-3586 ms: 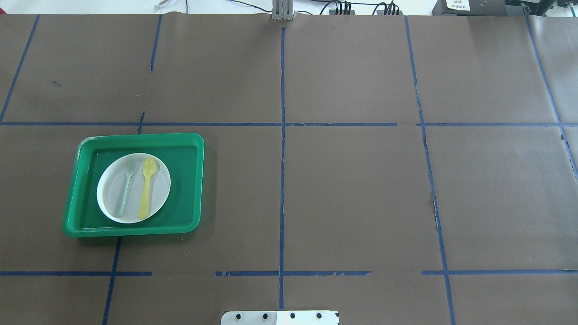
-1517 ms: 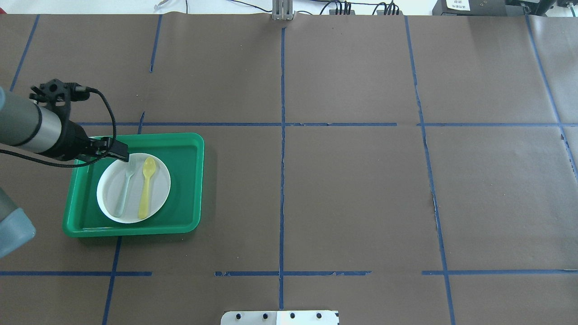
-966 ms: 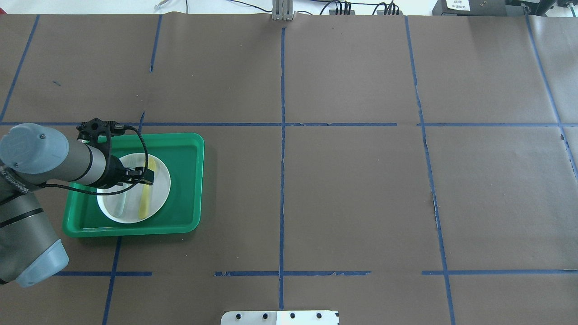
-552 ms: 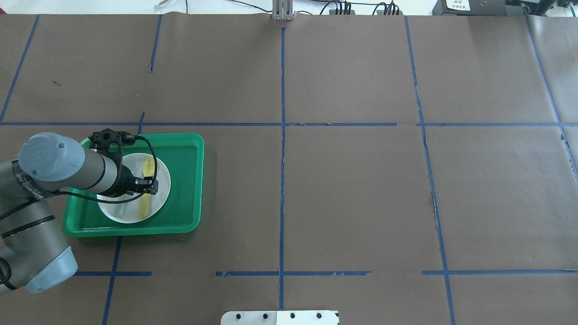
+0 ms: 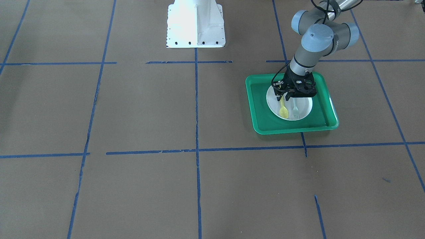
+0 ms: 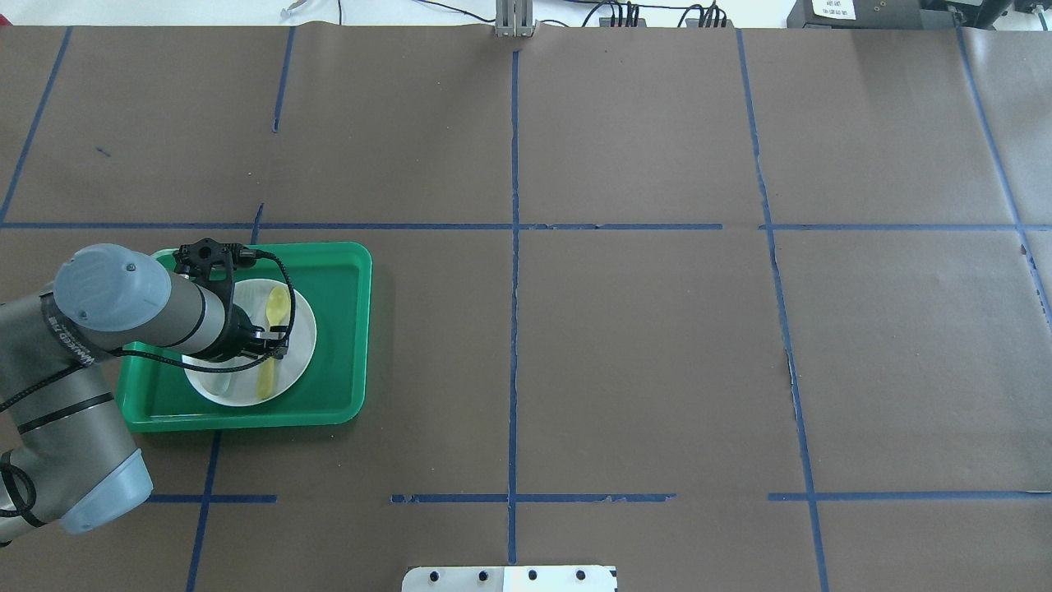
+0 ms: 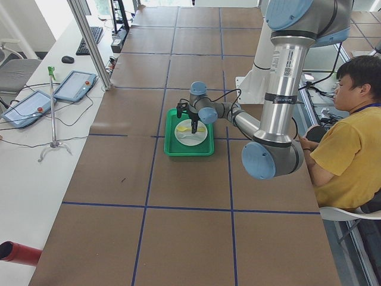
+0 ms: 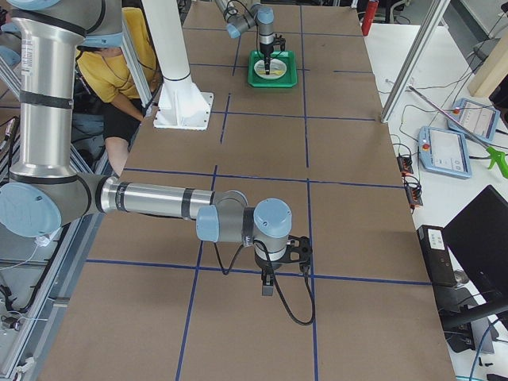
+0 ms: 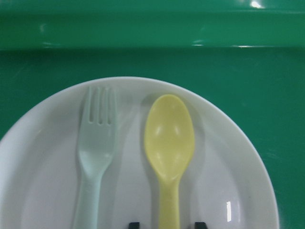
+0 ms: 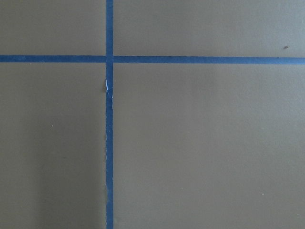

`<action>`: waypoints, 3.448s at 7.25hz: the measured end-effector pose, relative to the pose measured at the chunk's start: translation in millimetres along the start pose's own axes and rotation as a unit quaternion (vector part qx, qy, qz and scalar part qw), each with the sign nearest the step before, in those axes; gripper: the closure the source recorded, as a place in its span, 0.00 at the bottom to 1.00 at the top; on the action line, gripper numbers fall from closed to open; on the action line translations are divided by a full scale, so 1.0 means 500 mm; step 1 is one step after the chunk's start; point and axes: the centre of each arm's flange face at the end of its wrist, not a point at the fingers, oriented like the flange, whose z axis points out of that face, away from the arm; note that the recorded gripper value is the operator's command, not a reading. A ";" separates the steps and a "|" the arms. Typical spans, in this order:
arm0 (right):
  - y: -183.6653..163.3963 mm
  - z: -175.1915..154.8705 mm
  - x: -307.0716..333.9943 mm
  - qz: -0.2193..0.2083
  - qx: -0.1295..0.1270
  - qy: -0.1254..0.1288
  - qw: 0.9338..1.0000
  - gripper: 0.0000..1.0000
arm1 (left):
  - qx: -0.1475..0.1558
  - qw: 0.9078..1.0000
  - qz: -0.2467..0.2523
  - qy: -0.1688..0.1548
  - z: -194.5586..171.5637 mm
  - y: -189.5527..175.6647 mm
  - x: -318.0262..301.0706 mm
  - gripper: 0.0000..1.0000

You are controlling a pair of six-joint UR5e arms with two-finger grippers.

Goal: Place spoon

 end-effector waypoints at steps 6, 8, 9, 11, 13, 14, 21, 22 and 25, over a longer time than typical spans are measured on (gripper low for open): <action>0.000 0.000 0.000 0.000 0.000 0.000 1.000 0.00 | 0.016 1.000 -0.015 -0.004 -0.072 -0.036 0.002 1.00; 0.000 0.000 0.000 0.000 0.000 0.000 1.000 0.00 | 0.019 0.999 -0.033 -0.001 -0.085 -0.055 0.061 1.00; 0.000 0.000 0.000 0.000 0.000 0.000 1.000 0.00 | 0.018 0.999 -0.046 -0.002 -0.078 -0.063 0.100 1.00; 0.000 0.000 0.000 0.000 0.000 0.000 1.000 0.00 | 0.011 0.998 -0.058 -0.004 -0.058 -0.048 0.158 0.93; 0.000 0.000 0.000 0.000 0.000 0.000 1.000 0.00 | 0.004 0.998 -0.056 -0.004 -0.045 -0.026 0.179 0.01; 0.000 0.000 0.000 0.000 0.000 0.000 1.000 0.00 | 0.002 0.998 -0.055 -0.004 -0.044 -0.022 0.182 0.00; 0.000 0.000 0.000 0.000 0.000 0.000 1.000 0.00 | 0.051 0.995 0.084 -0.023 -0.283 -0.186 -0.204 0.00; 0.000 0.000 0.000 0.000 0.000 0.000 1.000 0.00 | 0.051 0.991 0.115 -0.046 -0.332 -0.211 -0.366 0.00; 0.000 0.000 0.000 0.000 0.000 0.000 1.000 0.00 | 0.029 0.987 0.131 -0.085 -0.416 -0.181 -0.820 0.00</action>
